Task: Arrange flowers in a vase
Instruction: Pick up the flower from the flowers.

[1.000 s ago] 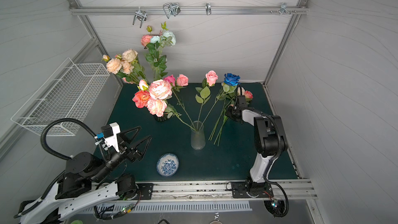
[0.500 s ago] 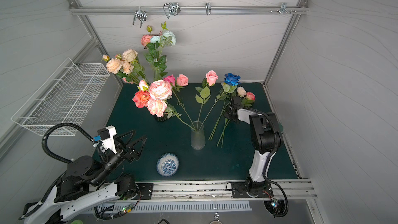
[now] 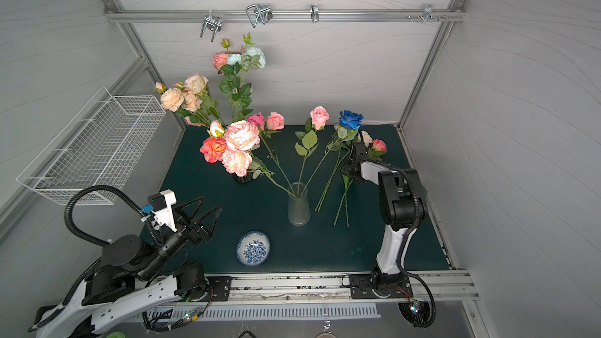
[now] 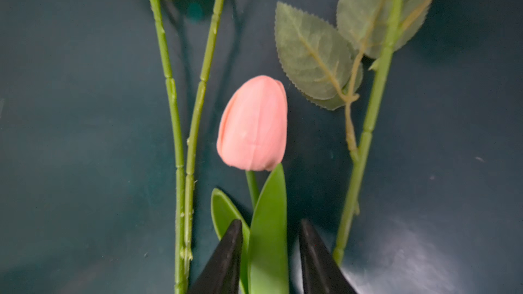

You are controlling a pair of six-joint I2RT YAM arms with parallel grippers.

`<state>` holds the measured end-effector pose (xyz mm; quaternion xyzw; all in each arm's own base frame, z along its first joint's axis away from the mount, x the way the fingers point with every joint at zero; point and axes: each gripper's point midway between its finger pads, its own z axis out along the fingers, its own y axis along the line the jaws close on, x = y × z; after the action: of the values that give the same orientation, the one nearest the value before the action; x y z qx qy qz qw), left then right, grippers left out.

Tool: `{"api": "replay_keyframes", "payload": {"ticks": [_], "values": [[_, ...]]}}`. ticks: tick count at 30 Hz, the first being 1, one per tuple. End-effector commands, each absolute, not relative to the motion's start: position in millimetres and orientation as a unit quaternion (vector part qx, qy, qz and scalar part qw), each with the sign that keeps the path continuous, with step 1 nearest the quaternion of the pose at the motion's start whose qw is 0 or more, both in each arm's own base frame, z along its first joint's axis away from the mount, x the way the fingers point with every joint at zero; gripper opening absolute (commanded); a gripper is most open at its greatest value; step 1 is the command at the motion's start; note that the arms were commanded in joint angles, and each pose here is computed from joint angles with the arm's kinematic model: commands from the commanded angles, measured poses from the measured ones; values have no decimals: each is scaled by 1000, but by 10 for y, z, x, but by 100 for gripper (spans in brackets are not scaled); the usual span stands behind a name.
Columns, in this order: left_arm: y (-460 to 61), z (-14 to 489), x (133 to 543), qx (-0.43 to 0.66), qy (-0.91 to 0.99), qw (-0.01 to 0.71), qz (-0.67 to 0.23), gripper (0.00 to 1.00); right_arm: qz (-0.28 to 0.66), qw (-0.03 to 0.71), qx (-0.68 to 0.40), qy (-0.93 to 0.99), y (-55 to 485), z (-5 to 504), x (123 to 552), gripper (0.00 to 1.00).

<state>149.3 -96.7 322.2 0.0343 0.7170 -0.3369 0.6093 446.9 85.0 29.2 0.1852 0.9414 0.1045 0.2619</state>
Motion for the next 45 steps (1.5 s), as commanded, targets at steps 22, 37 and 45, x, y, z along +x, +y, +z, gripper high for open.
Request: {"api": "replay_keyframes", "payload": {"ticks": [22, 37, 45], "values": [[-894, 3409, 1521, 8, 714, 614, -337, 95, 185, 420, 155, 875, 806, 1684, 3349, 0], [-836, 3481, 1523, 0, 718, 613, -330, 94, 400, 606, -41, 686, 1230, 3866, 2052, 0], [-835, 3458, 1536, 0, 721, 613, -323, 94, 496, 603, -276, 561, 1963, 4733, 1472, 0]]}}
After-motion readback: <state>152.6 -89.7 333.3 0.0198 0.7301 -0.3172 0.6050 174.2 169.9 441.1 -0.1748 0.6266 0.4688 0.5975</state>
